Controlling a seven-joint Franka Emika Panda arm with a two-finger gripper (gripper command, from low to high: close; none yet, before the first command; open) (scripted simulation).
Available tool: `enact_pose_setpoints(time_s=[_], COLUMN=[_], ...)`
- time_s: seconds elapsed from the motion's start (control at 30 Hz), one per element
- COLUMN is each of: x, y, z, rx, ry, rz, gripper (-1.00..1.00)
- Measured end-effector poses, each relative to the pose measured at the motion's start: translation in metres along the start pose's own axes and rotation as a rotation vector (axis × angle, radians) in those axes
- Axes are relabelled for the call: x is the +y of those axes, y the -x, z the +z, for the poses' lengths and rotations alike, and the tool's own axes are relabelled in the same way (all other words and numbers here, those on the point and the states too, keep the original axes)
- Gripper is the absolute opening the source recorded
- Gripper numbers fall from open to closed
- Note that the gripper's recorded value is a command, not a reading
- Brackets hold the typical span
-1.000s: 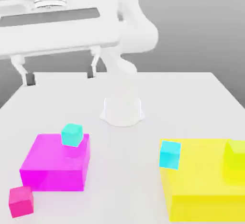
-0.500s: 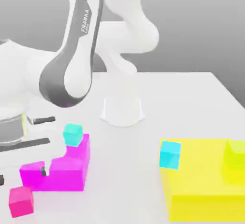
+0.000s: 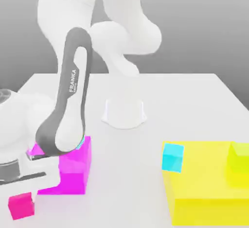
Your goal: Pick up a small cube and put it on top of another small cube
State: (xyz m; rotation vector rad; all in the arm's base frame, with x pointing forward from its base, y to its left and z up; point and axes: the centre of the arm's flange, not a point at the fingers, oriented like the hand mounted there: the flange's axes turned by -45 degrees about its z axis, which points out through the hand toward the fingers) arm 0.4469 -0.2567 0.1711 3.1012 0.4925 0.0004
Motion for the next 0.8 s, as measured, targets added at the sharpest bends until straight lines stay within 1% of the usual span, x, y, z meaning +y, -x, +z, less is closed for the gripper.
enact_pose_setpoints(time_s=[0.03,0.1,0.27,0.43,0.5,0.6,0.67,0.7,0.73,0.8], x=[-0.001,-0.036,-0.145,-0.265,-0.333,-0.46,-0.545,-0.568,-0.556,-0.555], y=[0.0,-0.031,-0.099,-0.132,-0.137,-0.127,-0.11,-0.103,-0.108,-0.109], z=[-0.013,-0.027,-0.052,-0.085,-0.101,-0.127,-0.128,-0.118,-0.112,-0.112], rx=[0.0,0.007,0.018,0.017,0.013,0.005,0.0,-0.001,-0.001,-0.001], ry=[-0.002,-0.029,-0.081,-0.096,-0.091,-0.063,-0.026,-0.014,-0.009,-0.009], rz=[-0.001,-0.116,-0.447,-0.788,-0.968,-1.311,-1.561,-1.631,-1.615,-1.613], gripper=[-1.0,-1.0,-1.0,-1.0,-1.0,-1.0,-1.0,-1.0,1.0,1.0])
